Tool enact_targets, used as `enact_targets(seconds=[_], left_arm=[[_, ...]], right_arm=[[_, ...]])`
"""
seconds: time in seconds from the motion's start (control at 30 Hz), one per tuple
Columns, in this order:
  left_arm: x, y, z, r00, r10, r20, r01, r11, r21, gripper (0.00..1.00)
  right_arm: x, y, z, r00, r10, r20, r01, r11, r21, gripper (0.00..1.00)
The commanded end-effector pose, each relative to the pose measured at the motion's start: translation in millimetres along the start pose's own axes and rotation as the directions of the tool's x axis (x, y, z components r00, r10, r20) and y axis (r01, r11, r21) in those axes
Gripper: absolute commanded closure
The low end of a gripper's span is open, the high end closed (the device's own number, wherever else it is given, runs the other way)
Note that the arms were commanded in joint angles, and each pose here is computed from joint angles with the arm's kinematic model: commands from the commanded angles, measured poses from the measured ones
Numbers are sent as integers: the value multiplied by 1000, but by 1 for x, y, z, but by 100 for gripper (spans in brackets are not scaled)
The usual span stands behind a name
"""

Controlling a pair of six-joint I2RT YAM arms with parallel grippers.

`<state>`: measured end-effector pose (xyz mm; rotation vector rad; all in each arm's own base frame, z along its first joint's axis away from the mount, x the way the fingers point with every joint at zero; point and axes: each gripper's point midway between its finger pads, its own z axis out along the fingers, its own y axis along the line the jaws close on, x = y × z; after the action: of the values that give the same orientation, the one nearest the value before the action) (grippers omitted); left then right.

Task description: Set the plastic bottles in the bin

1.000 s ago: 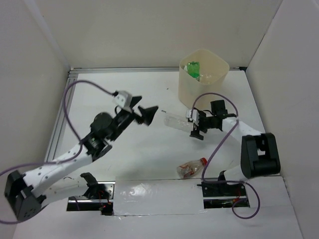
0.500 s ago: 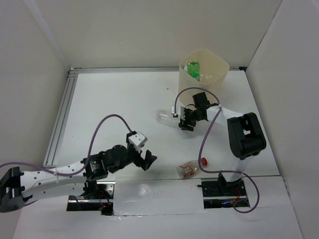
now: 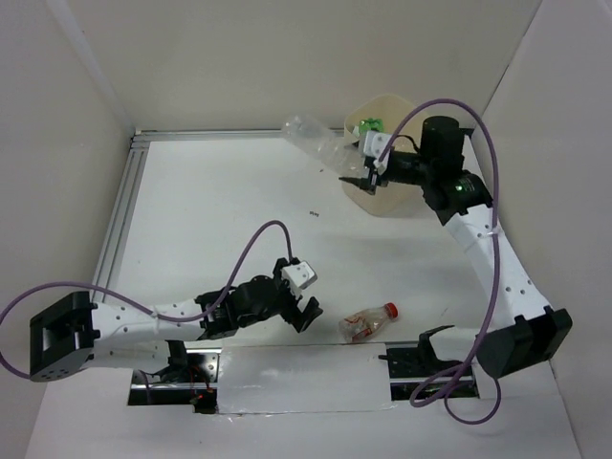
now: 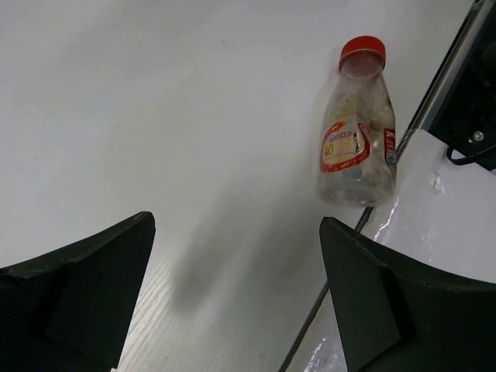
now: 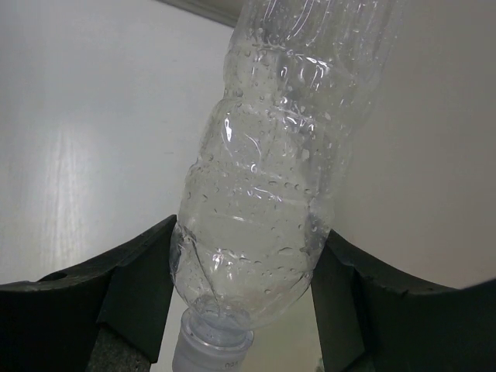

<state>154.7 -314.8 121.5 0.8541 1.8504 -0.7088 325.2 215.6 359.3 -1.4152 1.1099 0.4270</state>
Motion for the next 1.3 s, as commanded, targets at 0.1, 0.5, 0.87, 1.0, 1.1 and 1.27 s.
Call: enact_targets(seconds=[0.1, 0.5, 0.87, 1.0, 1.1, 1.27], left_arm=[[-44, -24, 22, 993, 34, 113, -43, 995, 86, 0], [-55, -35, 51, 991, 52, 127, -66, 992, 105, 0], [-57, -39, 58, 993, 77, 91, -87, 990, 115, 0], [-55, -61, 68, 983, 159, 94, -177, 956, 234, 0], [-48, -75, 80, 971, 226, 72, -237, 918, 317, 0], [-37, -95, 101, 962, 269, 38, -260, 870, 420, 0]], right_arm=[[39, -96, -39, 991, 112, -71, -84, 943, 322, 57], [164, -165, -58, 919, 388, -72, -337, 867, 368, 54], [183, -177, -76, 855, 516, -50, -463, 804, 373, 0], [149, -183, -97, 868, 497, 5, -462, 803, 376, 0], [120, -183, -120, 865, 499, 57, -480, 787, 388, 0], [106, -165, -160, 850, 523, 68, -493, 743, 454, 0]])
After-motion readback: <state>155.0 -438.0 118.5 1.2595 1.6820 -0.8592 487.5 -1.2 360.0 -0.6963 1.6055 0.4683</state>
